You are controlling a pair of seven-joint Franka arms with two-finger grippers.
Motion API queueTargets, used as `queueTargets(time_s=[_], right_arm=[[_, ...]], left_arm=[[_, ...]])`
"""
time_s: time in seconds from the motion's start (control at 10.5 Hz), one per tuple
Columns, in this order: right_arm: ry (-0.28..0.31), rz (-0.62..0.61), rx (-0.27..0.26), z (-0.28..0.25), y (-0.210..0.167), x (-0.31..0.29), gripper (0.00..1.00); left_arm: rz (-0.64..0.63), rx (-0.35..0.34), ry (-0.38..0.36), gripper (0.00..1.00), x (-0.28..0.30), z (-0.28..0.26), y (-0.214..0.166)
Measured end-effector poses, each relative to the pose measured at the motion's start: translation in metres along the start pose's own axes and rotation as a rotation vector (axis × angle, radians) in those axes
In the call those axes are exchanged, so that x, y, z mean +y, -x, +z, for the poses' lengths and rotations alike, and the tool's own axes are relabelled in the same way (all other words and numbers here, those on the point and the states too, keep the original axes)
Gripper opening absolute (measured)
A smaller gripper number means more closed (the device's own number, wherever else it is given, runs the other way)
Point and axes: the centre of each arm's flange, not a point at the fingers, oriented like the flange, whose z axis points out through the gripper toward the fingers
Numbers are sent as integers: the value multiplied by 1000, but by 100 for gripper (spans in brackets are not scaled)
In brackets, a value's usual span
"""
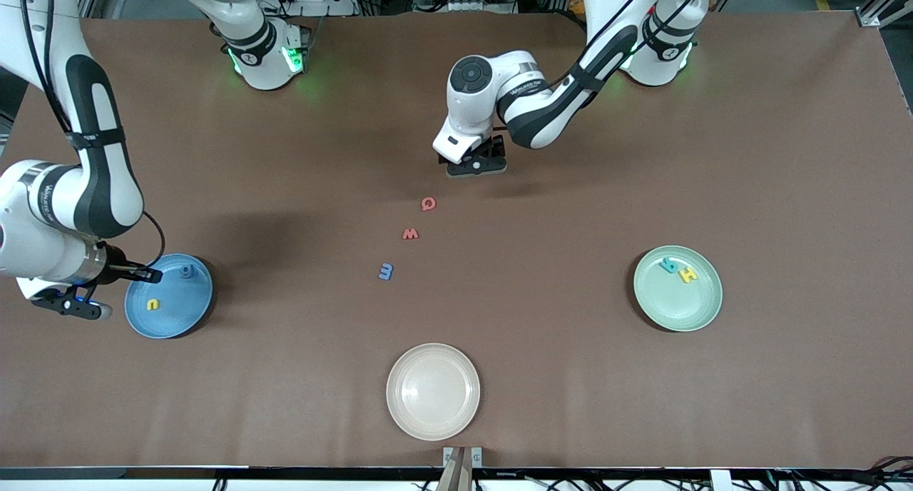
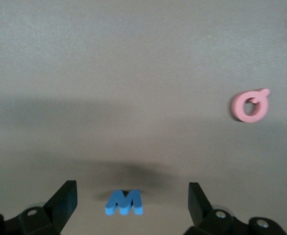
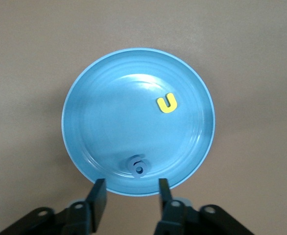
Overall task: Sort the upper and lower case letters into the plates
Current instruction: 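Place the 6 in the blue plate while the left gripper lowers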
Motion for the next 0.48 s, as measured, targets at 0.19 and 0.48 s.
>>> queueTargets(time_s=[0.19, 0.48], right_arm=[[-1, -6, -2, 0, 1, -4, 83], [-3, -10, -5, 0, 1, -9, 100]], left_arm=[[-15, -8, -18, 100, -2, 17, 3], [-8, -24, -38, 100, -3, 34, 15]])
